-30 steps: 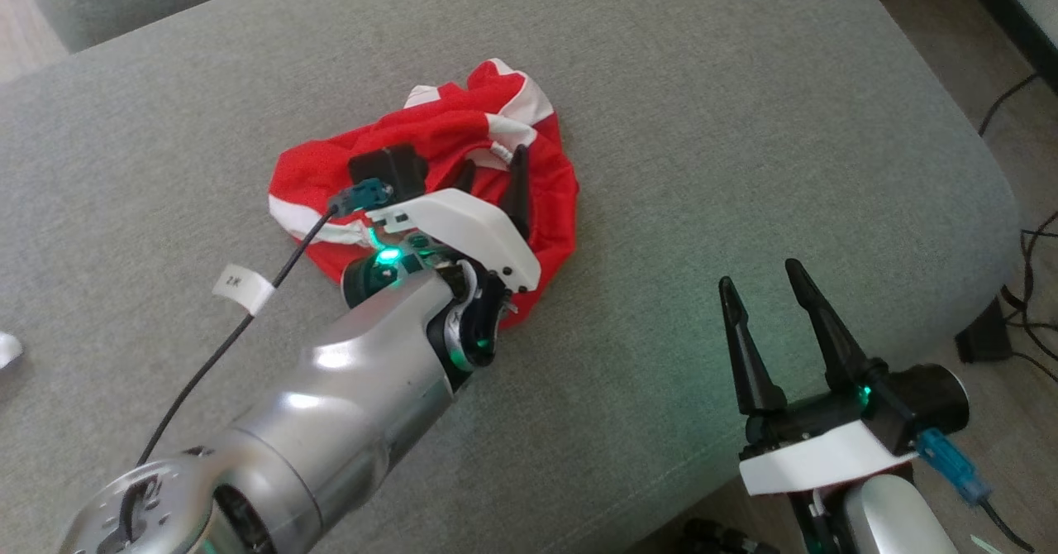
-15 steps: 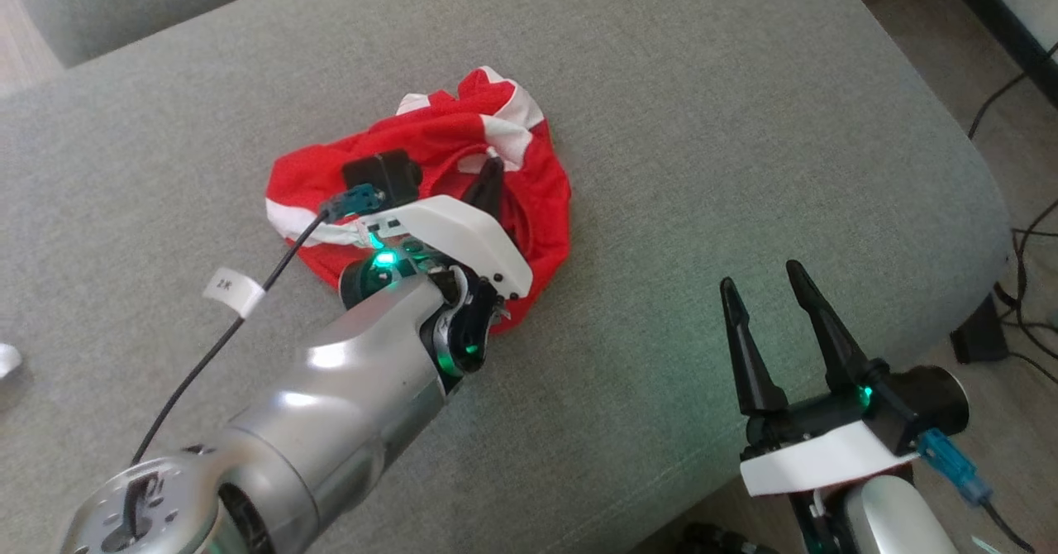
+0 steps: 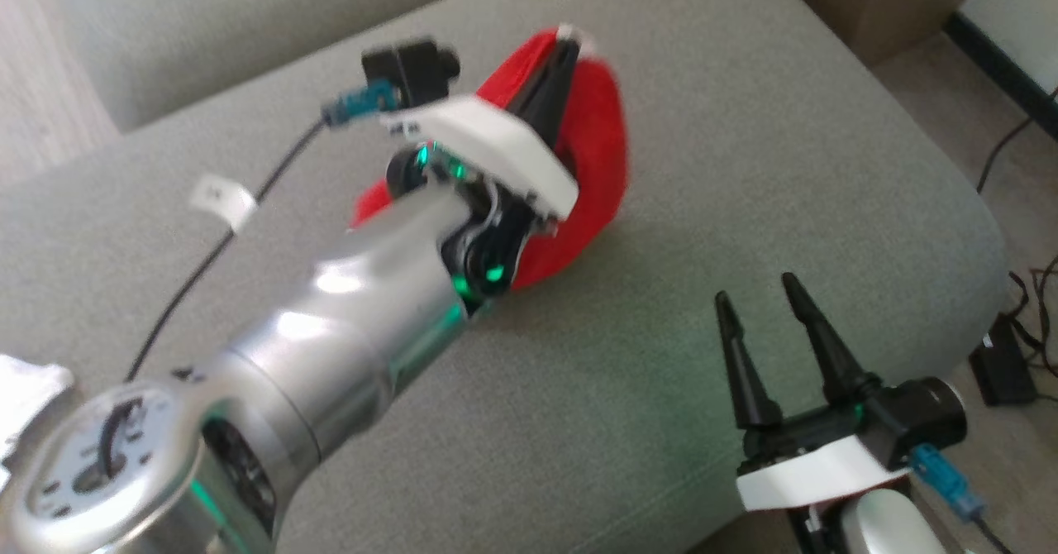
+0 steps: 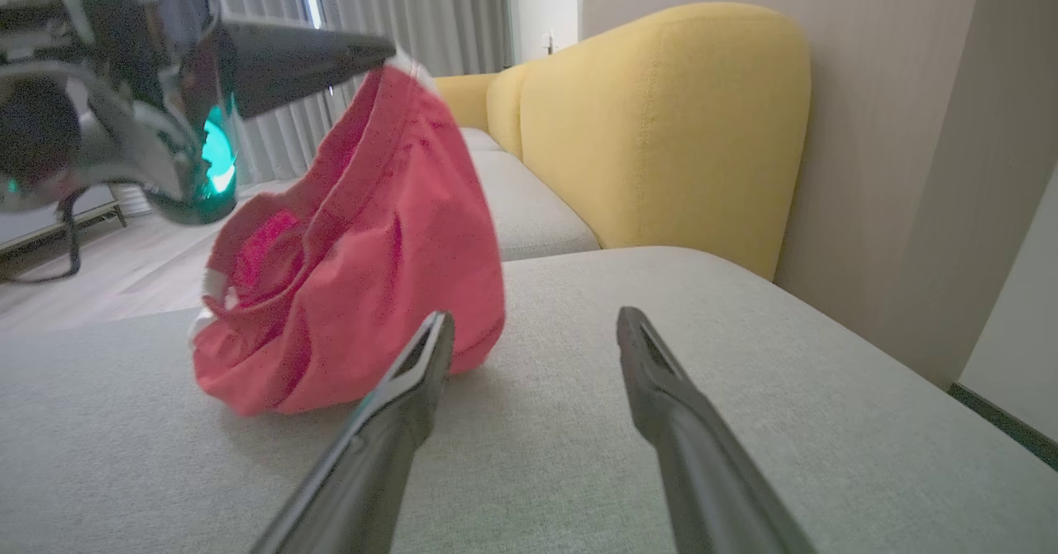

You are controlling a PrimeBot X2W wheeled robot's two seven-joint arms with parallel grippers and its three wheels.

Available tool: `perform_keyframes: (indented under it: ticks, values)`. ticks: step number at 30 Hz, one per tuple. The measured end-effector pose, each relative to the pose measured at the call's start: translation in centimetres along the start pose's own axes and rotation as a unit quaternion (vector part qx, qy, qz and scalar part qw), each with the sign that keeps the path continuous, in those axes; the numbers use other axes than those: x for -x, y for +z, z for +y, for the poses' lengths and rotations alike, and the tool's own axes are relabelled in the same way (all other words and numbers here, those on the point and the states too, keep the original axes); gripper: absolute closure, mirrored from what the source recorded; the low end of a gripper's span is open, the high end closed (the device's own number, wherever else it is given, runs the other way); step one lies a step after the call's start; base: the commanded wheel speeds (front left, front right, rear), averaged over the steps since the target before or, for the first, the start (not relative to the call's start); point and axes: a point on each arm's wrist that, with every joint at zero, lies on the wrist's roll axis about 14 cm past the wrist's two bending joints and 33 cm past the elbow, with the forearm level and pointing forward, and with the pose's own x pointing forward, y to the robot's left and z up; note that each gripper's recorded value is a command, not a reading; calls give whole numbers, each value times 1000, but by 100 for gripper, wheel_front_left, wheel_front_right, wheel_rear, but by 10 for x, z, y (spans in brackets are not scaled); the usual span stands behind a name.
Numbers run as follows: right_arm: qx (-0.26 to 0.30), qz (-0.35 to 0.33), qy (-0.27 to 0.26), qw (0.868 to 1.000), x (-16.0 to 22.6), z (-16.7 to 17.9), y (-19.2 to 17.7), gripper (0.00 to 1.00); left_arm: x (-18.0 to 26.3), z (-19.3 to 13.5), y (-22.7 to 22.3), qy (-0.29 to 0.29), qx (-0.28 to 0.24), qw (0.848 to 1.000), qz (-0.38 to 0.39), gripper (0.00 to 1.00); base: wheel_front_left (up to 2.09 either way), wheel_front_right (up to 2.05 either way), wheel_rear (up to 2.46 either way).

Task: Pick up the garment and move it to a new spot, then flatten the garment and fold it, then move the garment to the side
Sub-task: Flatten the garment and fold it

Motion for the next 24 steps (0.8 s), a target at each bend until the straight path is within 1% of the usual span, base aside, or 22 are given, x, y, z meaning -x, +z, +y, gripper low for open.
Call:
perform_keyframes:
  ticks: [3,6,8,9,11,13,15,17,19,21,23,24]
  values:
    - [6,-14,18,1000,2,10,7,0,-3,-39,30,-46,-17,998,-27,100,0,0,0]
    - [10,-10,46,999,5,28,3,0,3,-74,64,-86,-24,994,-66,100,0,0,0]
    - [9,-9,62,998,5,37,1,0,14,-82,80,-96,-27,991,-84,100,0,0,0]
    - [8,-10,67,998,3,40,2,0,22,-79,88,-95,-26,991,-93,100,0,0,0]
    - [8,-12,70,997,0,40,2,0,41,-64,96,-79,-25,991,-104,100,0,0,0]
    - [5,-12,75,997,-2,42,1,0,65,-34,88,-44,-17,994,-103,100,0,0,0]
    - [1,-9,84,996,-4,47,0,0,95,8,66,15,4,995,-95,100,0,0,0]
    - [-6,-6,96,995,-9,54,-2,0,127,47,37,77,38,993,-84,100,0,0,0]
    - [-8,-3,116,993,-15,66,-4,0,159,78,8,132,70,986,-77,100,0,0,0]
    - [-12,2,135,991,-20,77,-8,0,189,102,-15,181,85,977,-70,100,0,0,0]
    - [-22,4,137,990,-30,77,-8,0,215,120,-23,220,95,967,-85,100,0,0,0]
    - [-23,1,135,991,-36,73,-7,0,226,127,-24,235,92,963,-93,100,0,0,0]
